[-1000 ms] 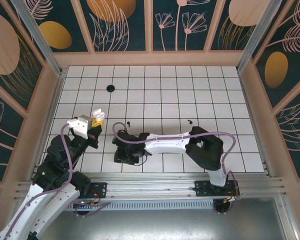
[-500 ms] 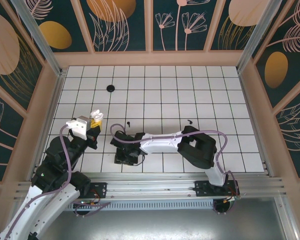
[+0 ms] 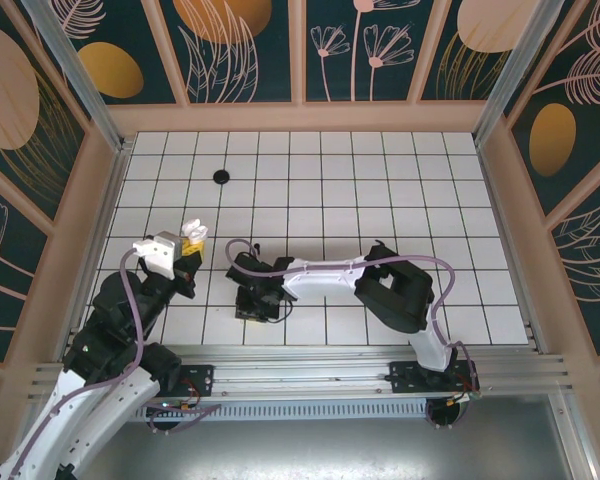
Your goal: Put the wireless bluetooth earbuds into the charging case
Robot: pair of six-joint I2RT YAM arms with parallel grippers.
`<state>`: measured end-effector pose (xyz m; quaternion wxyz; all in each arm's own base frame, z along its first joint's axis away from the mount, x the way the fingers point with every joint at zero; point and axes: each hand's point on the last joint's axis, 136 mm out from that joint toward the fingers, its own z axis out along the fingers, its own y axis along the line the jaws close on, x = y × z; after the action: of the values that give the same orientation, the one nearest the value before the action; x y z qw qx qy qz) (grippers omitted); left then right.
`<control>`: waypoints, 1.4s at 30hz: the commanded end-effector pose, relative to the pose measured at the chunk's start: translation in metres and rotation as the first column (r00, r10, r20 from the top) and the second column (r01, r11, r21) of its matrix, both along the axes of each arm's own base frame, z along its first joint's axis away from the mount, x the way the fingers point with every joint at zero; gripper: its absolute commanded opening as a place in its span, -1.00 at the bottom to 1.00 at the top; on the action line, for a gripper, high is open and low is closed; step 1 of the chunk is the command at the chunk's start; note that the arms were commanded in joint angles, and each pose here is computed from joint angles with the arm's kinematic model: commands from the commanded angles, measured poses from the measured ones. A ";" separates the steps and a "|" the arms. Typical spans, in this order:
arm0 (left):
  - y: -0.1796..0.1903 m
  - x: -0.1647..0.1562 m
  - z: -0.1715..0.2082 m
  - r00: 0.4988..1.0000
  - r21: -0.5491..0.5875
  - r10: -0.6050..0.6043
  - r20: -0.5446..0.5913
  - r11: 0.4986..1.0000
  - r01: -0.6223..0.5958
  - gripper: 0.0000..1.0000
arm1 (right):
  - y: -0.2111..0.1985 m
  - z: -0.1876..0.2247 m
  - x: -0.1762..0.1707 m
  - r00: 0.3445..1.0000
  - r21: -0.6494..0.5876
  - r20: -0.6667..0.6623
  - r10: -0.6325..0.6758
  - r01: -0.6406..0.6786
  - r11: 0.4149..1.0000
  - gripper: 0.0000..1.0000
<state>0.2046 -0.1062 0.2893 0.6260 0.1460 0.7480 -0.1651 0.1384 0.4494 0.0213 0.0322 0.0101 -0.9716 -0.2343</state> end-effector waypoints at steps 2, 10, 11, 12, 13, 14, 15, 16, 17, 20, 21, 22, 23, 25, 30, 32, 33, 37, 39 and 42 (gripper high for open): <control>-0.010 0.001 0.001 0.999 -0.016 -0.042 -0.012 0.999 0.042 -1.00 | -0.029 -0.016 0.024 0.999 -0.103 0.039 -0.004 0.008 0.995 -0.53; -0.032 0.008 -0.017 0.992 -0.087 -0.116 -0.055 0.990 0.110 -1.00 | -0.083 -0.017 0.058 0.993 -0.238 0.096 0.063 -0.039 0.971 -0.55; -0.035 0.009 -0.019 0.990 -0.095 -0.125 -0.060 0.988 0.119 -1.00 | -0.092 -0.016 0.064 0.992 -0.253 0.104 0.073 -0.045 0.966 -0.54; -0.037 0.011 -0.021 0.989 -0.102 -0.134 -0.064 0.987 0.127 -1.00 | -0.100 -0.015 0.070 0.989 -0.270 0.117 0.093 -0.058 0.961 -0.53; -0.040 0.012 -0.022 0.988 -0.108 -0.141 -0.064 0.985 0.134 -1.00 | -0.108 -0.014 0.076 0.985 -0.291 0.132 0.109 -0.067 0.954 -0.53; -0.042 0.013 -0.024 0.987 -0.112 -0.148 -0.067 0.984 0.140 -1.00 | -0.119 -0.012 0.082 0.980 -0.321 0.148 0.130 -0.076 0.944 -0.52; -0.045 0.015 -0.025 0.985 -0.116 -0.156 -0.070 0.982 0.147 -1.00 | -0.129 -0.010 0.089 0.976 -0.350 0.161 0.148 -0.084 0.933 -0.51; -0.047 0.016 -0.027 0.984 -0.119 -0.164 -0.074 0.981 0.154 -1.00 | -0.137 -0.008 0.095 0.972 -0.370 0.168 0.164 -0.092 0.924 -0.49; -0.050 0.017 -0.028 0.982 -0.124 -0.171 -0.077 0.979 0.161 -1.00 | -0.147 -0.006 0.101 0.969 -0.395 0.174 0.176 -0.095 0.914 -0.45; -0.057 0.023 -0.033 0.978 -0.136 -0.188 -0.091 0.975 0.175 -1.00 | -0.171 0.002 0.118 0.958 -0.447 0.199 0.207 -0.100 0.889 -0.30; -0.059 0.025 -0.036 0.977 -0.137 -0.191 -0.099 0.975 0.176 -1.00 | -0.177 0.006 0.123 0.954 -0.457 0.210 0.213 -0.097 0.884 -0.25; -0.061 0.026 -0.038 0.975 -0.139 -0.194 -0.105 0.974 0.179 -1.00 | -0.181 0.011 0.127 0.952 -0.460 0.221 0.214 -0.092 0.883 -0.22; -0.062 0.029 -0.040 0.975 -0.139 -0.194 -0.111 0.974 0.178 -1.00 | -0.187 0.019 0.132 0.949 -0.462 0.236 0.207 -0.078 0.883 -0.19; -0.065 0.032 -0.043 0.973 -0.140 -0.196 -0.118 0.974 0.179 -1.00 | -0.197 0.031 0.139 0.949 -0.462 0.259 0.179 -0.042 0.886 -0.17; -0.070 0.038 -0.053 0.971 -0.140 -0.200 -0.131 0.973 0.182 -1.00 | -0.200 0.051 0.141 0.954 -0.423 0.289 0.078 0.054 0.905 -0.17; -0.072 0.040 -0.058 0.969 -0.135 -0.206 -0.138 0.973 0.187 -1.00 | -0.190 0.051 0.136 0.955 -0.406 0.285 0.079 0.046 0.913 -0.18; -0.074 0.041 -0.060 0.967 -0.133 -0.210 -0.141 0.972 0.192 -1.00 | -0.187 0.049 0.134 0.957 -0.409 0.279 0.082 0.042 0.911 -0.20; -0.078 0.043 -0.070 0.962 -0.114 -0.221 -0.159 0.972 0.204 -1.00 | -0.174 0.036 0.128 0.973 -0.439 0.224 0.064 0.042 0.897 -0.29; -0.079 0.044 -0.073 0.961 -0.105 -0.224 -0.163 0.972 0.209 -1.00 | -0.168 0.029 0.127 0.978 -0.452 0.204 0.051 0.047 0.891 -0.32; -0.079 0.044 -0.076 0.961 -0.094 -0.224 -0.162 0.973 0.211 -1.00 | -0.163 0.022 0.131 0.980 -0.457 0.196 0.022 0.071 0.887 -0.35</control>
<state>0.2485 -0.1800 0.2024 0.5217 0.1756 0.7917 -0.2651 0.2731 0.2903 0.0493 -0.0854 0.0412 -0.9954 -0.0151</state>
